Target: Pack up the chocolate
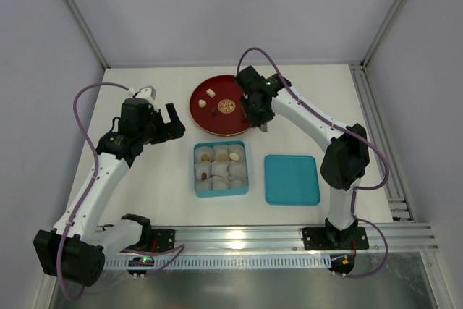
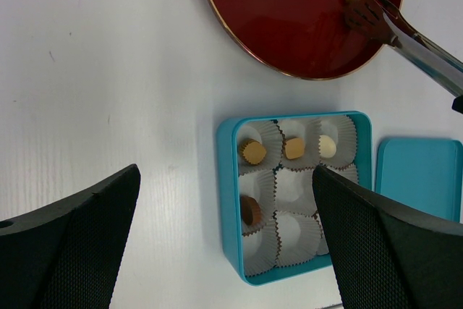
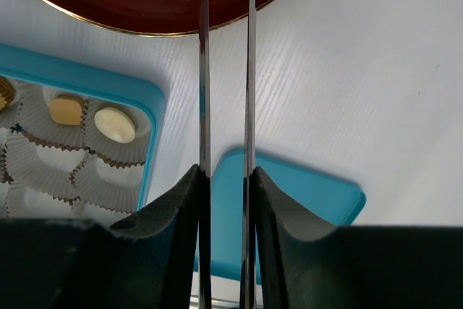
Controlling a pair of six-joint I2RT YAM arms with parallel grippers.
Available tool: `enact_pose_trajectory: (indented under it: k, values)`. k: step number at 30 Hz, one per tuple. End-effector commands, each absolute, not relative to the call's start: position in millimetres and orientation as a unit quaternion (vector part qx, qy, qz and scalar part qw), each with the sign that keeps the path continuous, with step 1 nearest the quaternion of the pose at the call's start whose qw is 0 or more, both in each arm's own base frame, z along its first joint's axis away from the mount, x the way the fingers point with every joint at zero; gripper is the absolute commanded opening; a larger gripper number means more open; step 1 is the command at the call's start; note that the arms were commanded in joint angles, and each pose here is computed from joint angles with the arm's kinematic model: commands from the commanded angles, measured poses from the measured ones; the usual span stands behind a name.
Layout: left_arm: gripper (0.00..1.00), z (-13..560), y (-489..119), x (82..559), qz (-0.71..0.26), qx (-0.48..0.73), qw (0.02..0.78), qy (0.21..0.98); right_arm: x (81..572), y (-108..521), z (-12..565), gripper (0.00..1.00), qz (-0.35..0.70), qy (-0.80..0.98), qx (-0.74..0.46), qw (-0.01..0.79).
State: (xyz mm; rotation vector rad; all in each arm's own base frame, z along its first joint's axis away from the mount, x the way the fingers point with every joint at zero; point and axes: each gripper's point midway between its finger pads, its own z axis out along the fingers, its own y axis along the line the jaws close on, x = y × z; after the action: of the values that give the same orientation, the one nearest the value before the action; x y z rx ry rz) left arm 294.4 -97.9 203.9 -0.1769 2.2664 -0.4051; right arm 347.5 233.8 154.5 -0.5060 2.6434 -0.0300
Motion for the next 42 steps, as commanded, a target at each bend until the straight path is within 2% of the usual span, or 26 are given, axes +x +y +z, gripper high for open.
enact_pose_trajectory:
  k: [1,42]
  values:
    - [1.0,209.9,-99.6,300.1,-0.17,-0.067,0.417,0.89,351.8,240.6,179.8,0.34,0.002,0.948,-0.186,0.256]
    - [1.0,210.2,-98.8,300.7,-0.17,-0.068,0.418,0.89,346.2,243.0,163.8,0.39,-0.009,0.952,-0.201,0.231]
